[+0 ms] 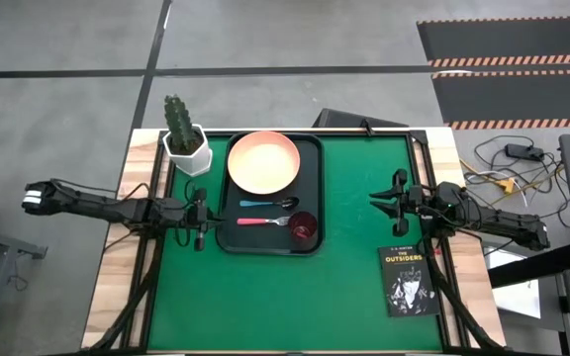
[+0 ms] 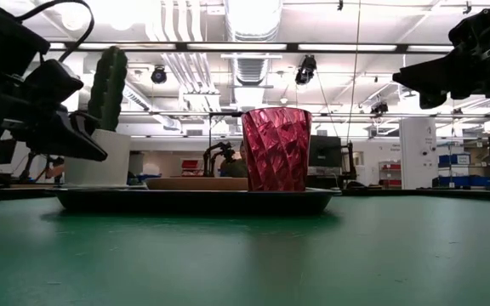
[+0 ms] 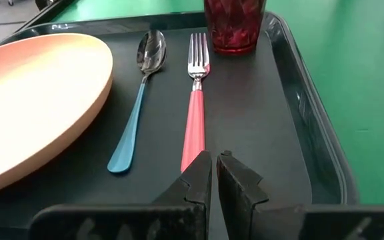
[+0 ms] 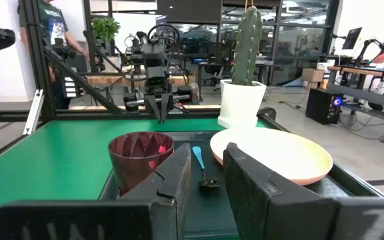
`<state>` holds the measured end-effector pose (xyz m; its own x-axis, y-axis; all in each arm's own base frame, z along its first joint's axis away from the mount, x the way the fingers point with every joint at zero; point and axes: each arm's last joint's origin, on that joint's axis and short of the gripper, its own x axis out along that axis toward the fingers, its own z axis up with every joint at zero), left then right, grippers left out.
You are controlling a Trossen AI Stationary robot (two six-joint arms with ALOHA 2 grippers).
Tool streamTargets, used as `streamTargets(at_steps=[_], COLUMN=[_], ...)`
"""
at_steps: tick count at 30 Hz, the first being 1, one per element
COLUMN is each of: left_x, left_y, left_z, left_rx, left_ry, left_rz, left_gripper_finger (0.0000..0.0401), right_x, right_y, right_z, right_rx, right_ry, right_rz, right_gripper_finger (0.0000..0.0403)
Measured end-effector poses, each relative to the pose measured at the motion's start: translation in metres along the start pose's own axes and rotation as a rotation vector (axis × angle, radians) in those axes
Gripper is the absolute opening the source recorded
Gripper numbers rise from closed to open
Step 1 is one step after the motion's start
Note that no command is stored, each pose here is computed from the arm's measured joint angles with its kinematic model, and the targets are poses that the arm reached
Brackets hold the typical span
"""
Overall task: Pick and place plate/cup/fork/spoon on tray
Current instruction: Return to Home Position
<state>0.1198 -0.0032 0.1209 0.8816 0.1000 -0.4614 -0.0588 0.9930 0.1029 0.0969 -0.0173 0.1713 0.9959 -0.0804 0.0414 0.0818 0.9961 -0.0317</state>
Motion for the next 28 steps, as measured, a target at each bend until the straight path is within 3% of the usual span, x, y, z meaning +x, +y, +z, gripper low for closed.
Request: streamTargets(at_steps=[28], left_x=[0.0044], left_y=[-0.0009], left_z=[-0.0063], left_rx=[0.012], left_ry=[0.074], left_rz=[-0.002], left_gripper_finger=[0.0008], right_x=[0.0], right_y=[-0.0001], right_z=[0.0001], right_rx=[0.0], right_ry=[0.0], right_rz=[-0.004], right_gripper_finger=[0.0077])
